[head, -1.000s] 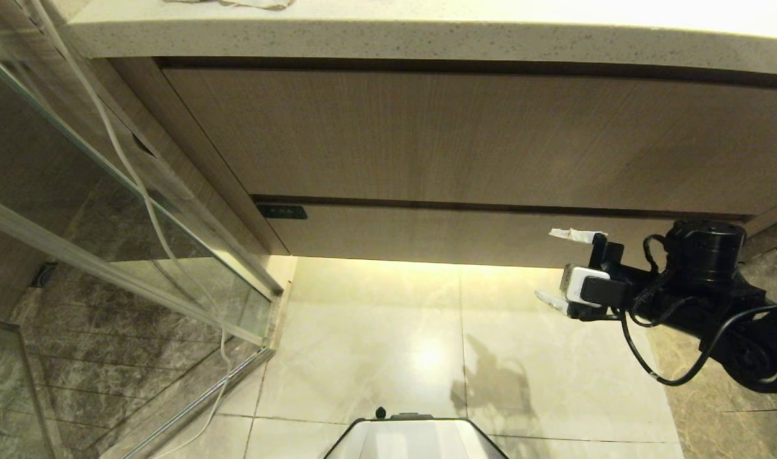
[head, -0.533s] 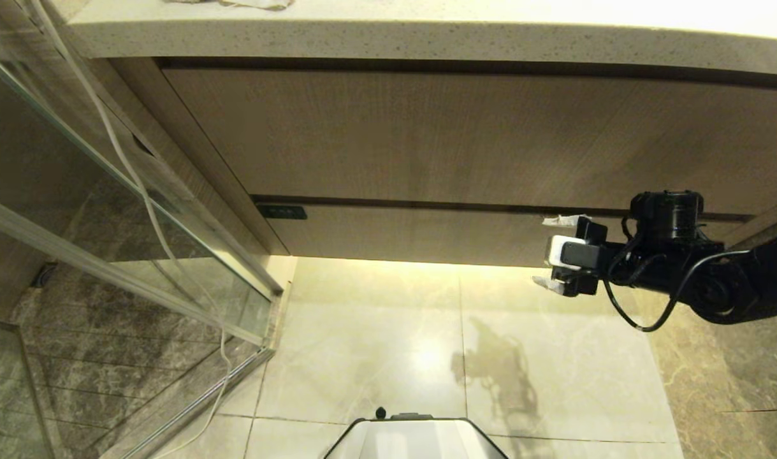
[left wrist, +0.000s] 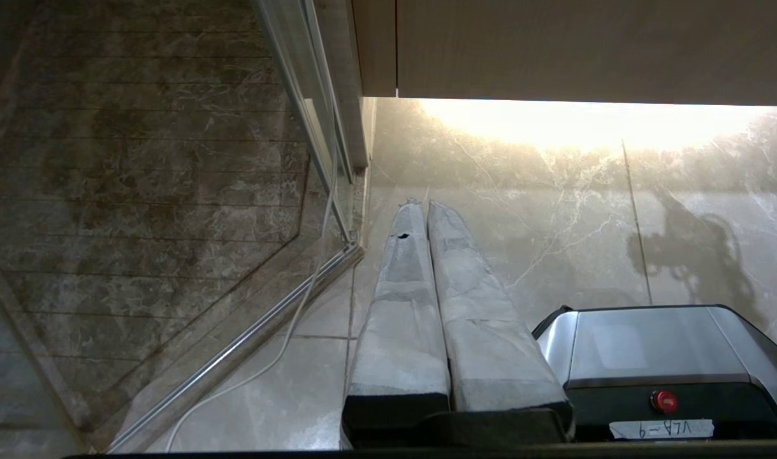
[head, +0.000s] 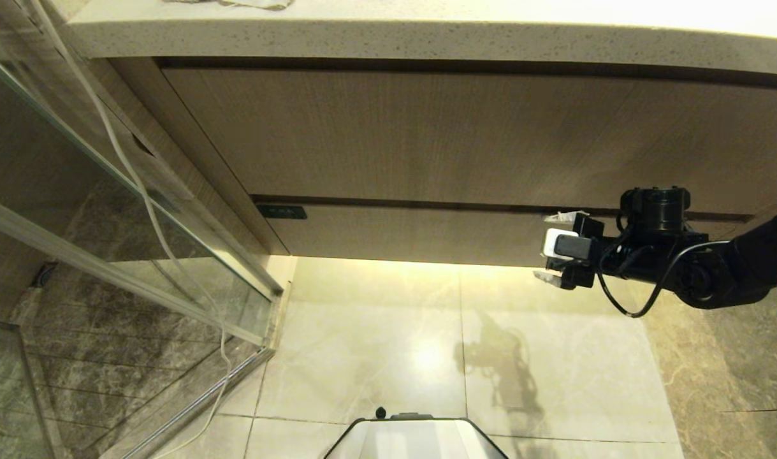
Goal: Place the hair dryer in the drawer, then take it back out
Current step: Pull open the drawer
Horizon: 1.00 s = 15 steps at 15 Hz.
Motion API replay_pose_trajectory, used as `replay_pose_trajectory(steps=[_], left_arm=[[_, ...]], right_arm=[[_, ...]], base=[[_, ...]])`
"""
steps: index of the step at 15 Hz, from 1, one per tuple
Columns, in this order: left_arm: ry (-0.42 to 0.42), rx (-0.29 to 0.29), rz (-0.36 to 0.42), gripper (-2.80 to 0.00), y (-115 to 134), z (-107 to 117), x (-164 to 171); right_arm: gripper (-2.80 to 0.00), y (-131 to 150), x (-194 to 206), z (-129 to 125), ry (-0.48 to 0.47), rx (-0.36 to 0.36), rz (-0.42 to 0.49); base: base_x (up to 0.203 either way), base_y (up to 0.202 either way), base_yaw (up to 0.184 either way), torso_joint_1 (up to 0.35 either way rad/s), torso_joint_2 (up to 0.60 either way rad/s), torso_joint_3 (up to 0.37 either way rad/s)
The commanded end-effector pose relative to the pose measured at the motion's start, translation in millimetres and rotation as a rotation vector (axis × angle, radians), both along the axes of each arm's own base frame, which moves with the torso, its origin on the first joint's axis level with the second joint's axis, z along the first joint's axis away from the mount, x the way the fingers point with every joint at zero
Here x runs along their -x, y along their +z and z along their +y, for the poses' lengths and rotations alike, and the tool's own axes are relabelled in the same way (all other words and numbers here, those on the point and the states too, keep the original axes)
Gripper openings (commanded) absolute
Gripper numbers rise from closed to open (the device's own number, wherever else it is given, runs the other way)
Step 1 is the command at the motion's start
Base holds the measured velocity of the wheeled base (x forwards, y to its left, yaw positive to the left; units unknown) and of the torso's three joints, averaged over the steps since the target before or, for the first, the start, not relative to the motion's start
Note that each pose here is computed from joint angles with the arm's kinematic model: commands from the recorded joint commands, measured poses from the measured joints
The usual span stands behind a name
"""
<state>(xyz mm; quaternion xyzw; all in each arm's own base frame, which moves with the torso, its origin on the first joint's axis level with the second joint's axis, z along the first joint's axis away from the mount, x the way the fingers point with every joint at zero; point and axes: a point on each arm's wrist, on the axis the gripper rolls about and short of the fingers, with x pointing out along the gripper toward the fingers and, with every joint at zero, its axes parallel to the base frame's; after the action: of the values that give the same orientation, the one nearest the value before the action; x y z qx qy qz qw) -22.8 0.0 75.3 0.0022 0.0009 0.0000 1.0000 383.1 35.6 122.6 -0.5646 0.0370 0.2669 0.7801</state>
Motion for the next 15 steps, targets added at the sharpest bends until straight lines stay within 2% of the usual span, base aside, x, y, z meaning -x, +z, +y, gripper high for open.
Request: replay_pose_trajectory(steps=[1, 15], left_arm=[[0.000, 0.000, 0.001, -2.80, -0.4, 0.0, -0.1], [0.000, 0.000, 0.001, -2.80, -0.4, 0.0, -0.1]], right_arm=[[0.00, -1.7, -8.8, 0.1, -0.008, 0.009, -0.015], [0.00, -12.7, -36.5, -3.1, -0.060, 0.023, -0.031]], base=[[0.000, 0.000, 0.000, 0.000, 0.00, 0.000], [0.000, 0.000, 0.000, 0.000, 0.00, 0.000]])
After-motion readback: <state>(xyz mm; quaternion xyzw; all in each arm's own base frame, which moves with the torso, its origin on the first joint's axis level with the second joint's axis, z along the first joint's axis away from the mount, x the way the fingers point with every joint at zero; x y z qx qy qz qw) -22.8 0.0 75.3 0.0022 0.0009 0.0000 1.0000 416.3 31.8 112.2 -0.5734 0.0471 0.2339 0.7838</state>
